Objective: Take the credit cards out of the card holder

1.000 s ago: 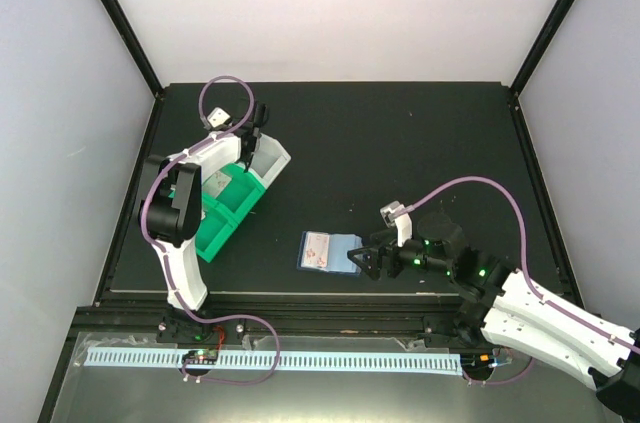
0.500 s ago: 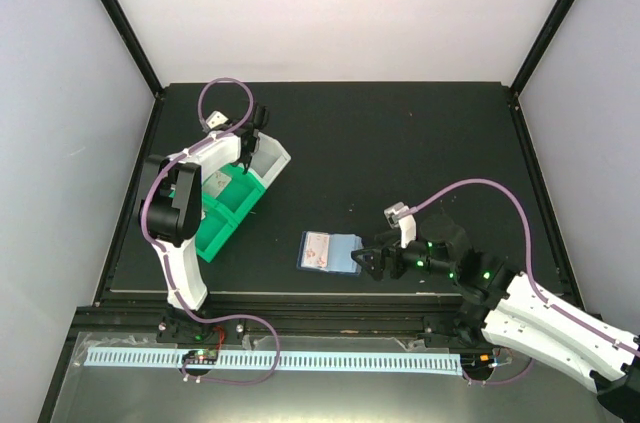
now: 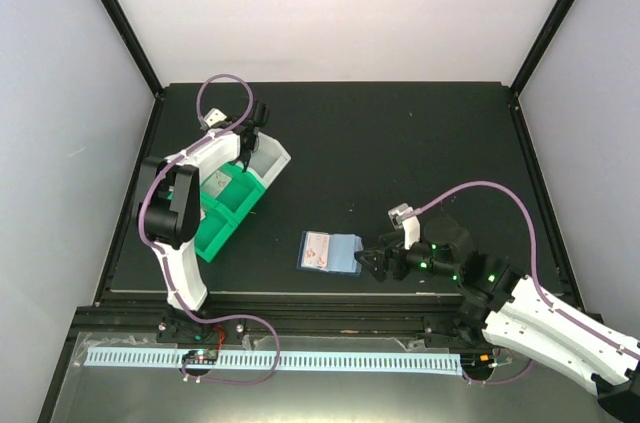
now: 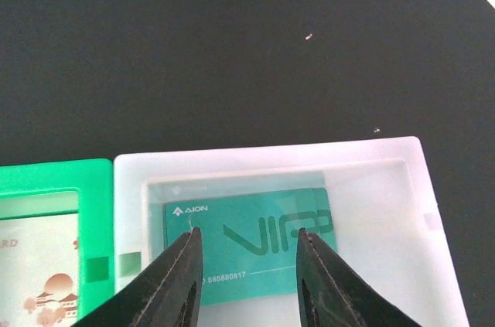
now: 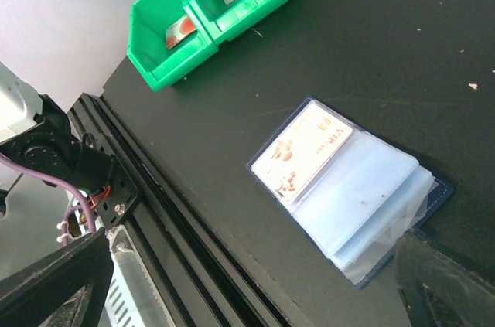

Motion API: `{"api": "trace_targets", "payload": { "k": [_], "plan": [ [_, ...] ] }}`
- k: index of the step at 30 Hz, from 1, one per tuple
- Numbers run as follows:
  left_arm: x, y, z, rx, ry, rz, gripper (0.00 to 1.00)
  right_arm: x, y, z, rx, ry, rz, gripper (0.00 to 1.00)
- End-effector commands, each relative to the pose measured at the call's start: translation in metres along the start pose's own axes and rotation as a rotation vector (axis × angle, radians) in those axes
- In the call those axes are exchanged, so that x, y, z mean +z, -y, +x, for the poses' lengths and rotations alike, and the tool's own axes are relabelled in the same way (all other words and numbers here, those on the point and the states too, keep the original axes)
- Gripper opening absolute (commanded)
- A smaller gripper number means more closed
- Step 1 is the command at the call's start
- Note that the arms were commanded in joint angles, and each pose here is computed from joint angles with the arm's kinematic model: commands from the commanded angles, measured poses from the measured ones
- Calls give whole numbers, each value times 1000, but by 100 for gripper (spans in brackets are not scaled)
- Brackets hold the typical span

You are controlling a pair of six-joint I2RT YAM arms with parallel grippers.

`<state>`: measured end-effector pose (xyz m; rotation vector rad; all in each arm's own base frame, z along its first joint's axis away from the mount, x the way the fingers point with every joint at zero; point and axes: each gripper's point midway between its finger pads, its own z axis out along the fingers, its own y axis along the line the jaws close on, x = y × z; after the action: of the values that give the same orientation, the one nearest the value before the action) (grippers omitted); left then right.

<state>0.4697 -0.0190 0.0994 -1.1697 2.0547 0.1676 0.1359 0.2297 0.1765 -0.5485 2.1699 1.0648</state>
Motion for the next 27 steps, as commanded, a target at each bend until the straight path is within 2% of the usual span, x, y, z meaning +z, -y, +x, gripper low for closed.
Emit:
{"api": "trace_targets", "payload": {
  "k": [1,5,12,13,16,22,27],
  "plan": [
    [-35,10,-33,-42,64,39,36,-7,-5,-9,5,22,2,100],
    [-55,13,-42,-16,73,74,48,-6,-6,-7,25,16,-5,100],
    [-105,8,-60,91,73,181,95,-7,4,-8,90,21,52,100],
    [-111,5,-60,107,63,193,98,-7,5,-9,96,27,57,100],
    [-127,-4,-52,186,22,263,99,-5,6,-10,106,35,59,100],
    [-156,-23,-2,415,-143,499,99,3,12,-7,141,16,84,100],
    [-183,-47,46,534,-276,704,99,16,19,0,200,1,90,100]
  ]
}}
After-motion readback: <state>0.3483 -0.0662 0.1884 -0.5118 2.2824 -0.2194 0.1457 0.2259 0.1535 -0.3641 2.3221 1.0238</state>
